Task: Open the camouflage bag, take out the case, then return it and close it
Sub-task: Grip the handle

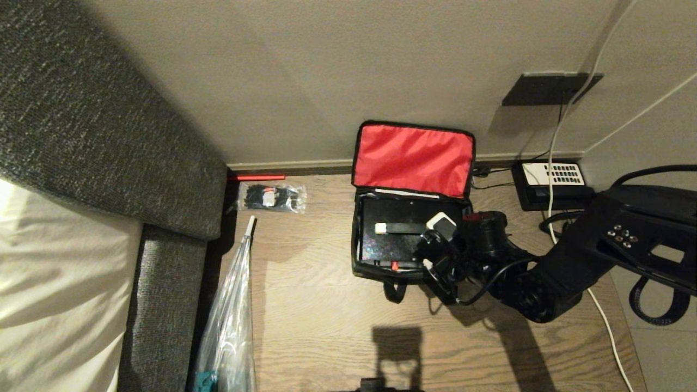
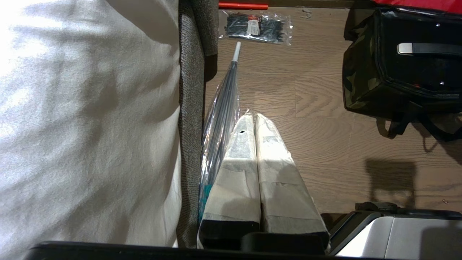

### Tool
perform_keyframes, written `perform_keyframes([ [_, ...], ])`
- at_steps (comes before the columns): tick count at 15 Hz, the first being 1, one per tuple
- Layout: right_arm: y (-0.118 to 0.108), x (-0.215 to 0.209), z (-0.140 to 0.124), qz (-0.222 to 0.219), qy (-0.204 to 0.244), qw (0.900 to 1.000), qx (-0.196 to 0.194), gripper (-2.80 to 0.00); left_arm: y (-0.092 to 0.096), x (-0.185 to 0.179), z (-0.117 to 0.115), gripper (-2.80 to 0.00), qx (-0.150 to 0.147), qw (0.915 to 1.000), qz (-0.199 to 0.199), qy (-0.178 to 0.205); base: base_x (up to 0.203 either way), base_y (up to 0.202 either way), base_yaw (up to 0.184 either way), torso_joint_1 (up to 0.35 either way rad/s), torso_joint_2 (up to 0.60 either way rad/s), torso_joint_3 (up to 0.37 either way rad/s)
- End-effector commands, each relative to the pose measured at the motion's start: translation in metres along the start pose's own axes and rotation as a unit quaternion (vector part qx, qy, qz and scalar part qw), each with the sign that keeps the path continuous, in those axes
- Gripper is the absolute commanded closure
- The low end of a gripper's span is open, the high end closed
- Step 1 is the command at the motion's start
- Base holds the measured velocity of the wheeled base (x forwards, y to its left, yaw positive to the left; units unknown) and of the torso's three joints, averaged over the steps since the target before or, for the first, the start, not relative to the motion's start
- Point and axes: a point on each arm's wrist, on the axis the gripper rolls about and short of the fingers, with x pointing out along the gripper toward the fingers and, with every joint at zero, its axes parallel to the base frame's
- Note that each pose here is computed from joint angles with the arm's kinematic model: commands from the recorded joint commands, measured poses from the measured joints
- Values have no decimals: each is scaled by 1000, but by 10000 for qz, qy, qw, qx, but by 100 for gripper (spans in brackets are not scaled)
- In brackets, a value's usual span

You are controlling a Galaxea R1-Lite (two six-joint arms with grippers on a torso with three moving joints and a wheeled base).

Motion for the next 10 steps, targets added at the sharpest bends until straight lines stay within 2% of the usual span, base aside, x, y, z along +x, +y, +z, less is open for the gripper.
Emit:
perform_keyframes([
  [1,-7,1,6,-206,-48,9996,-186,-280,0,0,0,0,-1,10000,2,-10,0,0,0,0,0,0],
  [3,-12,1,9,-722,191,9951,-648,-280,0,0,0,0,-1,10000,2,-10,0,0,0,0,0,0],
  [6,-10,13,10,-892,229,9935,-671,-280,0,0,0,0,-4,10000,-5,-10,0,0,0,0,0,0],
  [9,-2,35,13,-1703,389,9831,-552,-280,0,0,0,0,-1,10000,2,-10,0,0,0,0,0,0],
  [10,4,34,17,-1688,301,9835,-581,-280,0,0,0,0,-1,10000,2,-10,0,0,0,0,0,0],
])
